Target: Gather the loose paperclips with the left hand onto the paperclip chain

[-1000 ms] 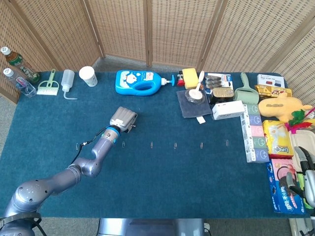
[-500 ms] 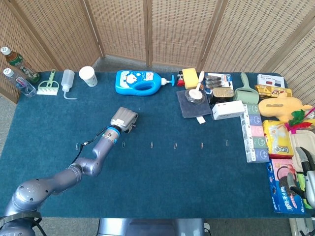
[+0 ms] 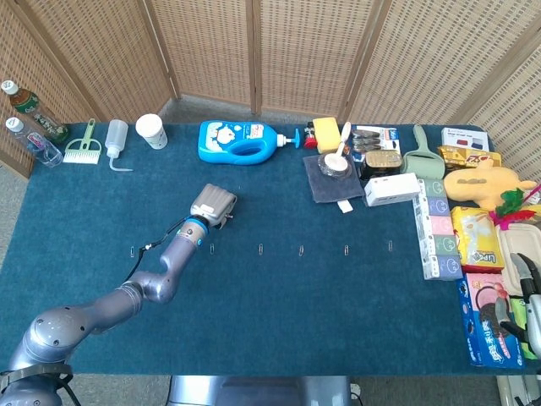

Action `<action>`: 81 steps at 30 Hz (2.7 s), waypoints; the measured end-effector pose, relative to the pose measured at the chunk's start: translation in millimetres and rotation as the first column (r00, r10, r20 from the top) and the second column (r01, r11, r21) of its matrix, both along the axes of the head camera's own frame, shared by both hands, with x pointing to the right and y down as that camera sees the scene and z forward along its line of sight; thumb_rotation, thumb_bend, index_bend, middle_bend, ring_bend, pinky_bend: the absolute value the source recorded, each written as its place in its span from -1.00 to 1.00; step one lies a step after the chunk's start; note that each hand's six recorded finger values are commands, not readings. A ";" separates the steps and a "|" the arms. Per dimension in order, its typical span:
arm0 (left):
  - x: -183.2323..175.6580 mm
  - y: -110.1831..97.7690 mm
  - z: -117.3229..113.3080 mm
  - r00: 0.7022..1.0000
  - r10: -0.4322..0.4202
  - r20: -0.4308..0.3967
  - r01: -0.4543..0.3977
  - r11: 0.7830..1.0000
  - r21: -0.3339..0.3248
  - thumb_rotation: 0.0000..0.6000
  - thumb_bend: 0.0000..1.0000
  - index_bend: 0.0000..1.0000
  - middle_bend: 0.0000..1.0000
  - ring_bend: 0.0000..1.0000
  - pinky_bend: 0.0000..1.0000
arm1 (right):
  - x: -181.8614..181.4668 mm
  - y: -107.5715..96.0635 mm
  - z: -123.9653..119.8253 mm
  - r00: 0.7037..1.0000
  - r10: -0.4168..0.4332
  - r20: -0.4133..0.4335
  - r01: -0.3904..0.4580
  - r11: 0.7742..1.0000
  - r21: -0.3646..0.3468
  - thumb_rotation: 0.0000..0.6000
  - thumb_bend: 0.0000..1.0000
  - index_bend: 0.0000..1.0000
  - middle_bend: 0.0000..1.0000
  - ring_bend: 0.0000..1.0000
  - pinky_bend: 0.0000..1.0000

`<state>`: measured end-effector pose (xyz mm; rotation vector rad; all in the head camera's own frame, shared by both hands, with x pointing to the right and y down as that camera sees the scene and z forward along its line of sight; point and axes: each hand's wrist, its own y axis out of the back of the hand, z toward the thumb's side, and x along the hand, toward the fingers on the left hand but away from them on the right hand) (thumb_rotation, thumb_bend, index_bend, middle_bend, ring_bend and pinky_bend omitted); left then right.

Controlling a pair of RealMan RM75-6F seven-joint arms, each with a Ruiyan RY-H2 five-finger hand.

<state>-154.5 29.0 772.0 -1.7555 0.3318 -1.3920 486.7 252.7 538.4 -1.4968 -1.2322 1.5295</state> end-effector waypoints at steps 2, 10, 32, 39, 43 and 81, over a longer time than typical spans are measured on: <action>-0.5 0.5 0.9 1.000 0.001 0.005 -0.001 1.000 -0.003 1.00 -0.36 0.02 1.00 1.00 1.00 | 0.2 0.1 -0.1 1.000 0.001 0.000 -0.001 1.000 0.000 1.00 0.02 -1.00 -0.77 -0.79 -0.55; -1.3 0.8 2.1 1.000 0.002 0.016 -0.002 1.000 -0.005 1.00 -0.36 0.03 1.00 1.00 1.00 | 0.7 1.2 -0.5 1.000 0.003 0.000 -0.003 1.000 0.000 1.00 0.02 -1.00 -0.77 -0.79 -0.55; -7.2 -8.1 -24.7 0.998 -0.030 -0.054 0.031 0.999 0.010 1.00 -0.24 0.31 1.00 1.00 1.00 | -3.8 0.2 -3.0 1.000 -0.008 0.009 0.008 1.000 0.016 1.00 0.02 -1.00 -0.76 -0.79 -0.55; -21.9 -6.9 -53.6 0.990 -0.060 -0.130 0.061 0.998 0.004 1.00 -0.23 0.32 1.00 1.00 1.00 | -9.9 -2.3 -0.7 0.999 -0.028 0.022 0.028 0.999 0.016 1.00 0.02 -1.00 -0.76 -0.79 -0.55; -42.6 -3.5 -72.2 0.981 -0.097 -0.167 0.097 0.995 -0.007 1.00 -0.23 0.32 1.00 1.00 1.00 | -14.9 -4.2 1.6 0.998 -0.044 0.033 0.043 0.999 0.014 1.00 0.02 -1.00 -0.76 -0.79 -0.55; -219.6 99.3 -74.5 0.883 -0.434 -0.178 0.387 0.888 -0.249 1.00 -0.22 0.33 1.00 1.00 1.00 | -41.5 -4.4 11.8 0.993 -0.106 0.059 0.106 0.994 -0.009 1.00 0.02 -1.00 -0.75 -0.79 -0.55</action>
